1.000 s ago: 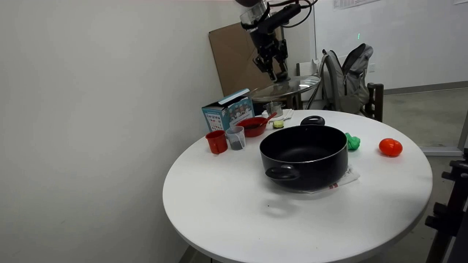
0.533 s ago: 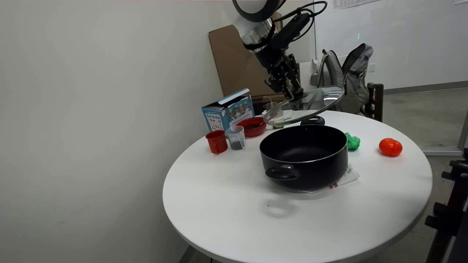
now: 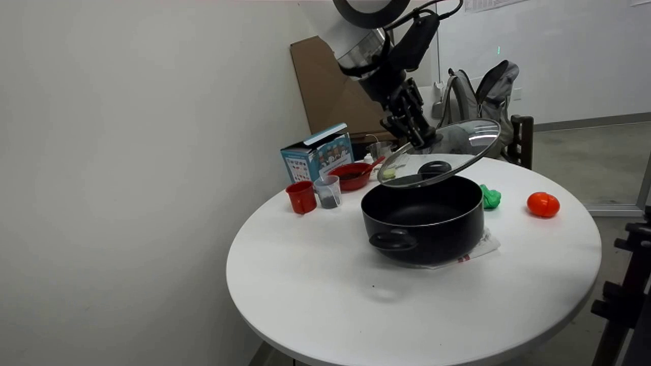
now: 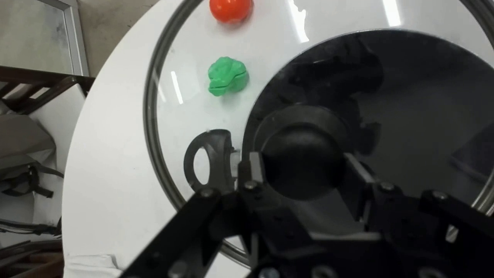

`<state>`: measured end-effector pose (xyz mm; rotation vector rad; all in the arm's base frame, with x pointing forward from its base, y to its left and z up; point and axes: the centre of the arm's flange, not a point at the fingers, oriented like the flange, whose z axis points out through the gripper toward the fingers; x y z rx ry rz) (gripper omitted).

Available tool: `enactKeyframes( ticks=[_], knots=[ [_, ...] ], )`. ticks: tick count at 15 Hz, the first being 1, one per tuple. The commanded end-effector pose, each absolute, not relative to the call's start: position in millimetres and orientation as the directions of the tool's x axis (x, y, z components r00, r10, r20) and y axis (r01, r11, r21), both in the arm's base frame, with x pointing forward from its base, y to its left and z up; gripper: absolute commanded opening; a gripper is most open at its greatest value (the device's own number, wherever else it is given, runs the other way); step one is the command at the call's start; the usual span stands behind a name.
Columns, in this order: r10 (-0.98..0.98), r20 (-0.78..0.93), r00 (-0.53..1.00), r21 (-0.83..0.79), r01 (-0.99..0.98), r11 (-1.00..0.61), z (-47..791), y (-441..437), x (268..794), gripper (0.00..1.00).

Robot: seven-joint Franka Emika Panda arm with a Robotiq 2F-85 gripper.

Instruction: Take the lid off the pot, put its contents om the table, then place the lid on the pot

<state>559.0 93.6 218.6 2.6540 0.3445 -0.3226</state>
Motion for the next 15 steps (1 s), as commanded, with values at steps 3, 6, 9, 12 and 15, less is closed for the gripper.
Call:
enactKeyframes(
  ticks=[3,6,9,12,15],
  knots=[
    [0.244,-0.304,0.921,0.386,0.353,-0.852,224.1,115.1,538.9,0.24],
    [0.249,-0.313,0.917,0.388,0.363,-0.847,216.0,123.4,542.1,0.24],
    [0.249,-0.32,0.914,0.393,0.367,-0.843,209.7,126.0,545.6,0.24],
    [0.243,-0.328,0.913,0.39,0.365,-0.845,202.3,126.5,551.1,0.24],
    [0.237,-0.329,0.914,0.392,0.361,-0.846,194.5,127.8,559.5,0.24]
  ],
)
